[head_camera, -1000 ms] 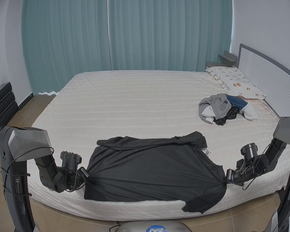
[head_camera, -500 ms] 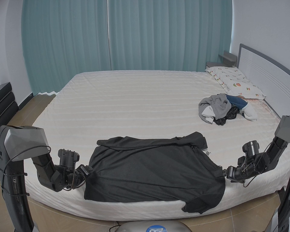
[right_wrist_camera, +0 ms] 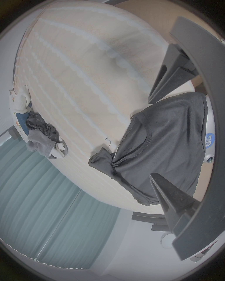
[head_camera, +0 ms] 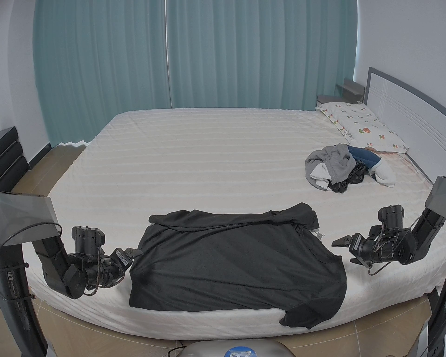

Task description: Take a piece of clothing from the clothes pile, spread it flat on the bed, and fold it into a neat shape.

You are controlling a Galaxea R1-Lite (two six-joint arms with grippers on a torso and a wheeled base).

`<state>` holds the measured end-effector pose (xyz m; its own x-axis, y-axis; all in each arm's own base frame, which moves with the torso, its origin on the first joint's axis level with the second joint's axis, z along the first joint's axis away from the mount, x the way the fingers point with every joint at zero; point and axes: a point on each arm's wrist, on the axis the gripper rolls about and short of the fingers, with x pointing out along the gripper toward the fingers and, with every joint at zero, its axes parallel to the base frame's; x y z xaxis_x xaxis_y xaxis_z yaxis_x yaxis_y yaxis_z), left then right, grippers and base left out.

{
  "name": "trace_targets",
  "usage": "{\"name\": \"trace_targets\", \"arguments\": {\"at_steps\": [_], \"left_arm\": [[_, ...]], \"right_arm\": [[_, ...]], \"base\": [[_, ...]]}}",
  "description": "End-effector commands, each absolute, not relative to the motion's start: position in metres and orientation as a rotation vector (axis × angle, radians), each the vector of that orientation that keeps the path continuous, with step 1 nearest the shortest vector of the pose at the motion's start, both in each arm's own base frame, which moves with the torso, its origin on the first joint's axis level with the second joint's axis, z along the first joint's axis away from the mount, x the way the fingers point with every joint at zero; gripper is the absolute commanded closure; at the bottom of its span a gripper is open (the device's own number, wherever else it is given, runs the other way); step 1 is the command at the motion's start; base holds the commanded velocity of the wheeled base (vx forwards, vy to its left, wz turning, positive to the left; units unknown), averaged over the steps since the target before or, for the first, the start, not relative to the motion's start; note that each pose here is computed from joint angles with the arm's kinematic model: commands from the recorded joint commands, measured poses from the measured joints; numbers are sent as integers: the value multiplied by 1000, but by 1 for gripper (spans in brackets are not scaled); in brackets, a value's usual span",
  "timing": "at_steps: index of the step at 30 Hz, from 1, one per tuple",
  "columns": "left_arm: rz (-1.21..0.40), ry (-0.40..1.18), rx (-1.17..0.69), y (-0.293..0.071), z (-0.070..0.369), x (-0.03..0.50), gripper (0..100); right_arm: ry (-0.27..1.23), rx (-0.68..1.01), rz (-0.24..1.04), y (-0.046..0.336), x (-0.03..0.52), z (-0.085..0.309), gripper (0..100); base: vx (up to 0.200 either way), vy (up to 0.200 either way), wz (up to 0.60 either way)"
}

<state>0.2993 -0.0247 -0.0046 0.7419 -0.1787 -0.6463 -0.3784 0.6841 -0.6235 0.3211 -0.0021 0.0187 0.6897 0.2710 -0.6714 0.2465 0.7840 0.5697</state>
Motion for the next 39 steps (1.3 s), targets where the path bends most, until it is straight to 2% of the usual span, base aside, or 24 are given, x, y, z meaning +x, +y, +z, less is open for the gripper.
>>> {"name": "trace_targets", "arguments": {"at_steps": [1, 11, 20, 32, 39], "left_arm": [[123, 728, -826, -23, 0, 300, 0], [121, 708, -831, -24, 3, 303, 0], [120, 710, -826, -24, 2, 305, 0], [126, 694, -844, -24, 4, 307, 0], [123, 704, -845, -25, 3, 307, 0]], "right_arm": [[814, 703, 22, -1, 322, 21, 0], [818, 701, 28, 1, 322, 21, 0], [819, 705, 41, 1, 321, 22, 0], [817, 705, 46, 2, 322, 23, 0], [806, 705, 53, 4, 323, 25, 0]], "base": [[0, 0, 0], [0, 0, 0], [0, 200, 0], [0, 0, 0], [200, 0, 0]]}}
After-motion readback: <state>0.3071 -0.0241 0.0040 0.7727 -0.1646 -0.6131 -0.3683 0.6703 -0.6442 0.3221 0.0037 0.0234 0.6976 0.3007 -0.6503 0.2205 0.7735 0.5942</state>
